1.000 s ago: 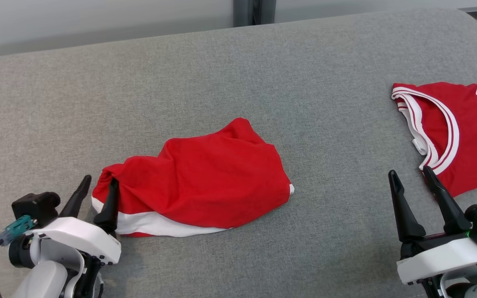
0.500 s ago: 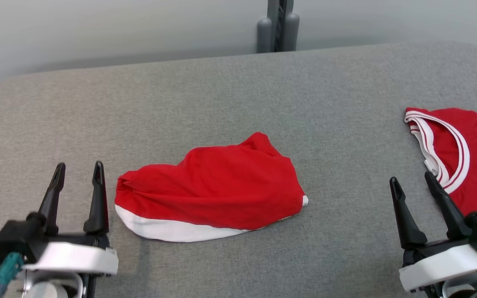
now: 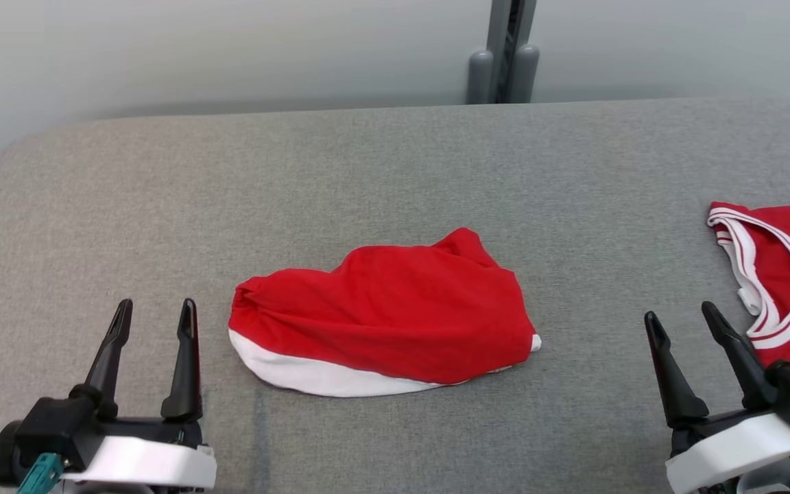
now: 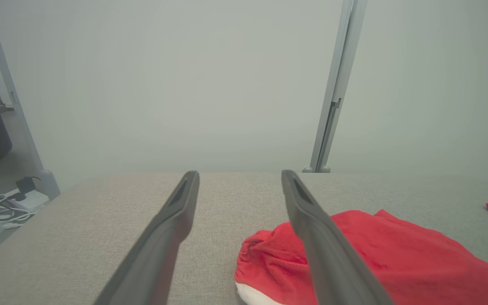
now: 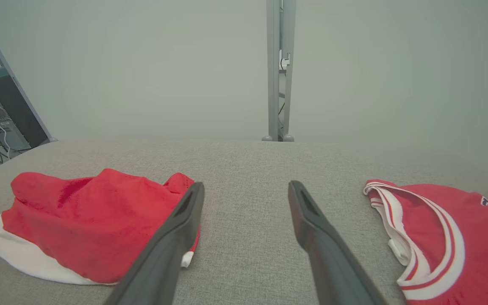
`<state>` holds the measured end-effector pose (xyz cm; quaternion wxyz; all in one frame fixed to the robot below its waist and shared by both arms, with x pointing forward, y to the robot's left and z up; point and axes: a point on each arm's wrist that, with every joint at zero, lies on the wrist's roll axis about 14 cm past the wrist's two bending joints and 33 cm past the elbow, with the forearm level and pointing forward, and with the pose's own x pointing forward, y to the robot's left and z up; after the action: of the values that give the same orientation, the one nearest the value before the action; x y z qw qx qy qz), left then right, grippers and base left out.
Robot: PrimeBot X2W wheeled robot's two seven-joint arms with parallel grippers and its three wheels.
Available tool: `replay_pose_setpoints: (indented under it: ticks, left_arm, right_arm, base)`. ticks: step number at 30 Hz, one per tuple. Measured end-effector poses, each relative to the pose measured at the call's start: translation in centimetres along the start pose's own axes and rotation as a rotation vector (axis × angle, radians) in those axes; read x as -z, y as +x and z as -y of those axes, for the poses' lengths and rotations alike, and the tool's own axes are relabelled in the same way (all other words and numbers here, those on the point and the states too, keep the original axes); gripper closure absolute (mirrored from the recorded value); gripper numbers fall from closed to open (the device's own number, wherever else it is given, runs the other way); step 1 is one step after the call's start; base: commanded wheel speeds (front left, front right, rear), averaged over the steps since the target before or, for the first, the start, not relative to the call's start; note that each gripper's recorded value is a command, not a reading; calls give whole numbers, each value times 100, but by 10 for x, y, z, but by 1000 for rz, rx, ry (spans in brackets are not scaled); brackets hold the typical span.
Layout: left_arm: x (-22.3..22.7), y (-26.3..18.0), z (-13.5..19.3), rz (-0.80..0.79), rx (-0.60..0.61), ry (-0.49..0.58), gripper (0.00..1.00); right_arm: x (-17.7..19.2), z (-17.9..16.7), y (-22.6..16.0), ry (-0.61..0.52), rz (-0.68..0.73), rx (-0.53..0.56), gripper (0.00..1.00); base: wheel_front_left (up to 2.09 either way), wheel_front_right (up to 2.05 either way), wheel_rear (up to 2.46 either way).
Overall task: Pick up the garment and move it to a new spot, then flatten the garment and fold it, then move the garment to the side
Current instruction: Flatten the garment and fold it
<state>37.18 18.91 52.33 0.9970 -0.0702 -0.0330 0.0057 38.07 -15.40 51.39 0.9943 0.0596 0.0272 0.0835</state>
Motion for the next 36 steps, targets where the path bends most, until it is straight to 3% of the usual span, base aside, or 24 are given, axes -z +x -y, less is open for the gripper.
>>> replay_pose_setpoints:
  ticks: [4,12,19,20,21,28,32,36]
  left_arm:
    - [-2,4,1,7,3,-5,0]
    - [15,13,0,-29,-17,-20,0]
    - [30,14,-7,-69,-40,-26,0]
    - [32,14,-7,-72,-42,-28,0]
    - [32,15,-7,-73,-42,-30,0]
    - [32,23,-3,-60,-29,-46,0]
    - [31,30,0,-49,-16,-45,0]
    - [35,36,4,-55,-1,-50,0]
  right_arm:
    - [18,-11,8,-1,-72,-60,0]
    - [82,-63,27,2,-286,-290,0]
    - [105,-95,38,13,-335,-414,0]
    - [104,-97,40,21,-328,-423,54]
    - [102,-99,40,20,-319,-432,100]
    - [64,-99,48,13,-186,-474,100]
    - [21,-92,69,4,-75,-473,100]
    - [-1,-85,97,-16,-48,-481,100]
  base:
    - [0,0,0]
    - [0,0,0]
    - [0,0,0]
    - [0,0,0]
    - [0,0,0]
    - [0,0,0]
    - [0,0,0]
    - [0,0,0]
